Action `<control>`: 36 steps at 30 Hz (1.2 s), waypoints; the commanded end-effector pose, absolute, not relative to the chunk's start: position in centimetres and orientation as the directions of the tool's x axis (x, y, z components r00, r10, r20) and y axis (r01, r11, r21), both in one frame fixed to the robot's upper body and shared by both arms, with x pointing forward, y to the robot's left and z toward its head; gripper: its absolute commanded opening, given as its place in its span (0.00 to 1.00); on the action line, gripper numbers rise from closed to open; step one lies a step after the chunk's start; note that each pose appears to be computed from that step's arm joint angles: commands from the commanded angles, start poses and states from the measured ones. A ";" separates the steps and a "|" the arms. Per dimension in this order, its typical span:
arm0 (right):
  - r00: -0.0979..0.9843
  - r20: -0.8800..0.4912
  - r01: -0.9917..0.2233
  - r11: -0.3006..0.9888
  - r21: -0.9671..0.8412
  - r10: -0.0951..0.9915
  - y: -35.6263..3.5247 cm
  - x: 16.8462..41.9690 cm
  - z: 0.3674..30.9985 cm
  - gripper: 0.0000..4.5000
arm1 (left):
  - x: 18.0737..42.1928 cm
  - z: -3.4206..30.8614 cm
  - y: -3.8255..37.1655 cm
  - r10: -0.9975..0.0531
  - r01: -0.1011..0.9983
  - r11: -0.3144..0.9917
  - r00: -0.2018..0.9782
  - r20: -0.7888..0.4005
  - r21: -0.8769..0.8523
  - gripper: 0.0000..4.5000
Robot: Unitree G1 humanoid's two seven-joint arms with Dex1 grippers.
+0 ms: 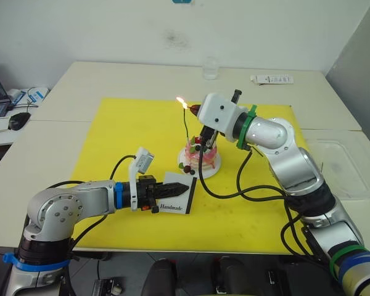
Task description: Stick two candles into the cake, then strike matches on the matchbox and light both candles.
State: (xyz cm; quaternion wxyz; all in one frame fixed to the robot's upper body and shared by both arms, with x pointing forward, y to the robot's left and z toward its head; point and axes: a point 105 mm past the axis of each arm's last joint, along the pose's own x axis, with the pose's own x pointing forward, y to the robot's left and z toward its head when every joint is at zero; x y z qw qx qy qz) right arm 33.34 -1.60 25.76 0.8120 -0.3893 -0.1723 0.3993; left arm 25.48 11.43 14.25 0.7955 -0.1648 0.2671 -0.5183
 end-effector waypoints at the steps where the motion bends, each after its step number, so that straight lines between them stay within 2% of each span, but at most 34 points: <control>1: 0.566 0.009 -0.548 0.385 -0.743 0.824 -2.2 30.8 27.2 0.00 | 25.4 15.0 11.4 -0.922 0.758 0.387 0.311 -0.229 -0.525 0.00; 7: 0.575 -0.022 -0.621 0.420 -0.662 0.818 -5.2 28.0 25.9 0.00 | 25.1 14.9 11.1 -0.929 0.759 0.369 0.287 -0.233 -0.536 0.00; 10: 0.638 -0.031 -0.628 0.497 -0.599 0.769 -7.6 27.1 25.4 0.00 | 24.8 14.7 11.1 -0.934 0.759 0.356 0.268 -0.236 -0.545 0.00; 13: 0.743 -0.053 -0.592 0.618 -0.518 0.667 -11.4 26.6 24.5 0.00 | 24.4 14.6 10.9 -0.942 0.758 0.333 0.243 -0.230 -0.560 0.00; 16: 0.838 -0.095 -0.503 0.694 -0.515 0.538 -15.4 26.5 23.4 0.00 | 24.1 14.6 10.6 -0.950 0.762 0.309 0.219 -0.223 -0.569 0.00; 19: 0.944 -0.132 -0.326 0.803 -0.498 0.302 -22.1 27.0 22.4 0.00 | 24.0 14.5 10.2 -0.956 0.763 0.291 0.204 -0.212 -0.577 0.00; 24: 0.988 -0.153 -0.082 0.851 -0.518 0.003 -30.7 27.5 21.8 0.00 | 23.9 14.5 9.5 -0.962 0.766 0.269 0.189 -0.195 -0.584 0.00; 28: 0.967 -0.209 0.026 0.873 -0.487 -0.146 -35.3 28.0 20.4 0.00 | 23.8 14.4 9.0 -0.965 0.765 0.259 0.185 -0.184 -0.590 0.00; 33: 0.933 -0.282 0.069 0.881 -0.468 -0.223 -37.9 28.4 18.7 0.00 | 23.8 14.3 8.8 -0.965 0.762 0.261 0.192 -0.179 -0.592 0.00; 36: 0.917 -0.286 0.129 0.886 -0.445 -0.277 -38.9 28.4 18.3 0.15 | 23.9 14.3 8.7 -0.964 0.761 0.267 0.201 -0.176 -0.592 0.00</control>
